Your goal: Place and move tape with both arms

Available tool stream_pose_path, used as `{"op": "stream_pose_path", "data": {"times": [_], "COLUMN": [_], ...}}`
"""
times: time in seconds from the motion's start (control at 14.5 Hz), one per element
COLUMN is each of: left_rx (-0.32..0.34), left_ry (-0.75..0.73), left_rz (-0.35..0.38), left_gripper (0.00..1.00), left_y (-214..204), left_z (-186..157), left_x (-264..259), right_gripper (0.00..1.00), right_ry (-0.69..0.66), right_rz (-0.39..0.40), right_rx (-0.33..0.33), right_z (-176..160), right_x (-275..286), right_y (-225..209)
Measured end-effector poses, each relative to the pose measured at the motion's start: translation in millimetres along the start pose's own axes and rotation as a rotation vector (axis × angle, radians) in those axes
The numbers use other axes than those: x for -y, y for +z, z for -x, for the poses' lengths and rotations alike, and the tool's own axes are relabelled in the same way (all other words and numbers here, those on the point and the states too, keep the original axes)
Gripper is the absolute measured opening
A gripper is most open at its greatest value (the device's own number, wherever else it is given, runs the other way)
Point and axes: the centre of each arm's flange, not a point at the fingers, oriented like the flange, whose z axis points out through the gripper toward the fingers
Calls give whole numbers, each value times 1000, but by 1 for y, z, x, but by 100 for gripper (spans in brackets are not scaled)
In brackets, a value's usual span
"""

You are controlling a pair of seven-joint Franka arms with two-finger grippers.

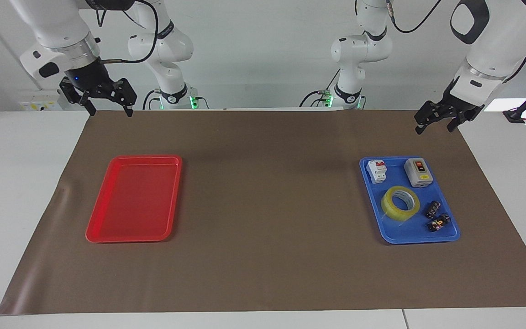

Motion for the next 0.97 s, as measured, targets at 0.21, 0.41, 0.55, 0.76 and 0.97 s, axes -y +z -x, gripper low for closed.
{"op": "stream_pose_path", "data": {"times": [0.21, 0.41, 0.55, 0.76, 0.97], "left_rx": [0, -17, -49, -79, -91], "left_ry": [0, -1, -5, -16, -25], "left_rz": [0, -2, -2, -1, 1], "left_gripper": [100, 100, 100, 100, 100], "left_y": [0, 7, 30, 83, 128], "left_z": [0, -1, -8, -18, -33], "left_x": [0, 1, 3, 10, 16], "right_gripper": [100, 100, 100, 100, 100], "right_ry": [0, 0, 1, 1, 2], "right_rz": [0, 1, 1, 2, 3], "right_rx": [4, 12, 17, 30, 34], "right_z": [0, 1, 2, 3, 4], "right_x": [0, 0, 0, -1, -2], "right_y": [0, 1, 1, 3, 3]}}
